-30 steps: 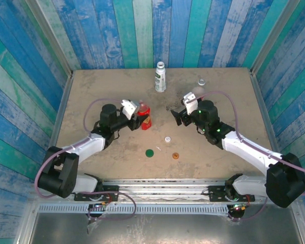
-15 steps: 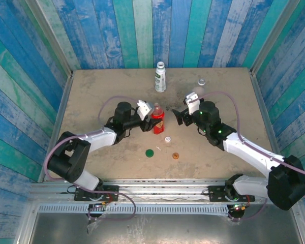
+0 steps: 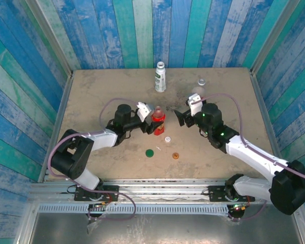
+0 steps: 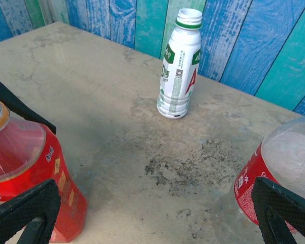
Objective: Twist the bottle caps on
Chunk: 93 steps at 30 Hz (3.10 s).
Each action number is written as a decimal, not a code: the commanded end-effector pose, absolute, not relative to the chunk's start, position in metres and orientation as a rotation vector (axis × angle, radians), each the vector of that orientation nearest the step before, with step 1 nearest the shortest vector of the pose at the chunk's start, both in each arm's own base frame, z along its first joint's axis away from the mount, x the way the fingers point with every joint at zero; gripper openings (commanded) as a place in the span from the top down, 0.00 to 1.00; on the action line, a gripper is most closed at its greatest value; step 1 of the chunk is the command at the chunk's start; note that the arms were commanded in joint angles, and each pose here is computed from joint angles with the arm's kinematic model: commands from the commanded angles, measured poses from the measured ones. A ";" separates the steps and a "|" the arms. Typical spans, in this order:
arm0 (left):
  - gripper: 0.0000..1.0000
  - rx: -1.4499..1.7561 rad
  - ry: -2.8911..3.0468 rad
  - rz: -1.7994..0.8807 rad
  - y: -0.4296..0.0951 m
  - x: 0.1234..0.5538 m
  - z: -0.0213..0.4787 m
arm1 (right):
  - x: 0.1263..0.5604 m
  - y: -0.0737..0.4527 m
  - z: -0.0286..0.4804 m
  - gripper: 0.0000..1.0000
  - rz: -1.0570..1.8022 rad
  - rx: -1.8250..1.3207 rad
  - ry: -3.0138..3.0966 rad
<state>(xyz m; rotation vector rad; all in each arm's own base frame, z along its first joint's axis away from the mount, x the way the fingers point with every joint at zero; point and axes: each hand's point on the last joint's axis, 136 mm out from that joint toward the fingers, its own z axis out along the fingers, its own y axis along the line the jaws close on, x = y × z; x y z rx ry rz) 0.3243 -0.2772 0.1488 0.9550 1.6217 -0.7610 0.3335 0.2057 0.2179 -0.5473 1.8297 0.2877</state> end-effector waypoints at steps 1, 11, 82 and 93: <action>0.11 0.928 1.536 -0.786 -0.279 0.321 0.153 | 0.330 0.202 0.215 0.00 0.289 -0.522 1.844; 0.13 0.903 1.380 -0.808 -0.277 0.308 0.156 | 0.326 0.206 0.207 0.00 0.348 -0.510 1.874; 0.46 0.971 1.370 -0.859 -0.285 0.302 0.142 | 0.182 0.243 0.038 0.43 0.218 -0.736 2.530; 0.46 0.974 1.377 -0.859 -0.286 0.302 0.141 | 0.181 0.242 0.027 0.55 0.192 -0.716 2.569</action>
